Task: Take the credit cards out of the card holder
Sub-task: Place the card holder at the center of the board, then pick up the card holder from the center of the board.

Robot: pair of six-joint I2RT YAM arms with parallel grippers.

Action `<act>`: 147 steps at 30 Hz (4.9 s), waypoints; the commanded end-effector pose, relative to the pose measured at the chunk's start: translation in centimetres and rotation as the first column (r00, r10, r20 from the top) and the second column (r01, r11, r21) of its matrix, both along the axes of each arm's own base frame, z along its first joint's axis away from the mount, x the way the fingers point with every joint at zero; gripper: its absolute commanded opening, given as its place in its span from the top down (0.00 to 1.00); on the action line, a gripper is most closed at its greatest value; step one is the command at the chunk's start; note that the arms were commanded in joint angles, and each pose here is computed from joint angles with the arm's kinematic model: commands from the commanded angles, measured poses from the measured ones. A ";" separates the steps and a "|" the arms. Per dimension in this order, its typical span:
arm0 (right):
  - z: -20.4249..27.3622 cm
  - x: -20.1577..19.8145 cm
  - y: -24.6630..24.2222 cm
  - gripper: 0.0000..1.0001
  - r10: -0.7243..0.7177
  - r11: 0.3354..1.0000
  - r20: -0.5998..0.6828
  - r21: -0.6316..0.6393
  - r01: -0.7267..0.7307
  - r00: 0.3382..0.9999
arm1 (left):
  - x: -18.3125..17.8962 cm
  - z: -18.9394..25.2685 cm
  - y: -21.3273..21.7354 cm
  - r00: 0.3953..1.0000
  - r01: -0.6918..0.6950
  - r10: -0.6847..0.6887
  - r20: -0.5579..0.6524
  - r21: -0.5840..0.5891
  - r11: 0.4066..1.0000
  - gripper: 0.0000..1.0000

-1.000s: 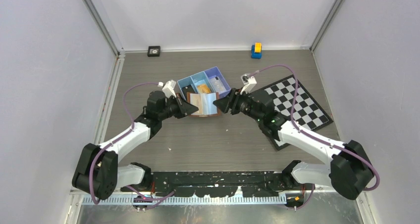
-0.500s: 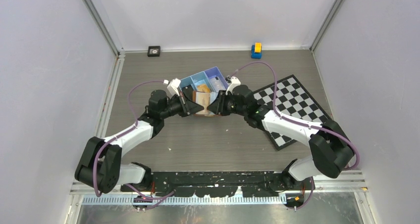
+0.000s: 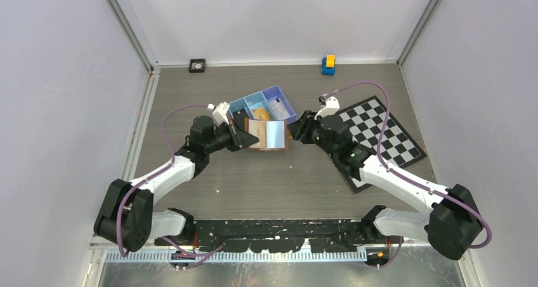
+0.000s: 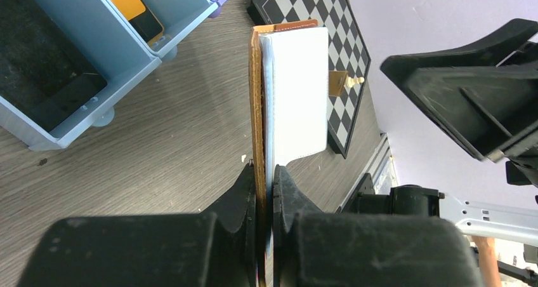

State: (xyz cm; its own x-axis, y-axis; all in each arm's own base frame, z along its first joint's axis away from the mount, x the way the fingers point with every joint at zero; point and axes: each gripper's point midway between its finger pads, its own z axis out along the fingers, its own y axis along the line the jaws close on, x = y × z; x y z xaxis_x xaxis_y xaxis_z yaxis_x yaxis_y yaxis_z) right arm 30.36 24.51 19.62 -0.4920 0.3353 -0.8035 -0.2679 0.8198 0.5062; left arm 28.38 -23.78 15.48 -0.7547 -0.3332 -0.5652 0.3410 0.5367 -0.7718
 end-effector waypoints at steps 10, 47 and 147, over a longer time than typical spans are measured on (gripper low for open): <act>1.5 -2.7 8.7 0.58 0.430 0.881 0.010 0.213 -0.422 0.903 | -0.4 4.4 -1.9 0.985 0.124 -0.104 0.139 -0.143 0.982 1.00; 0.8 -0.2 6.5 0.63 0.401 0.855 -0.073 0.389 -0.344 0.913 | -2.0 7.6 -2.6 0.959 0.226 -0.169 0.229 -0.254 0.940 0.87; -16.5 1.4 7.6 1.00 0.228 0.972 -0.496 0.064 -0.226 0.838 | 1.4 -6.1 -1.6 0.986 0.090 -0.075 -0.147 0.094 0.992 0.72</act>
State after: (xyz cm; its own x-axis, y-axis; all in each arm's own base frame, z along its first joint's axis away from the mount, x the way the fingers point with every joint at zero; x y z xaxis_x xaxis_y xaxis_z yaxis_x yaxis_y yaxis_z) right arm 30.91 31.81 2.38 -0.9011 0.1697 -0.3990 -0.1385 0.7593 0.6358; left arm 29.55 -24.75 7.02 -0.8729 -0.2032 -0.4435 0.2219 0.6443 -0.7319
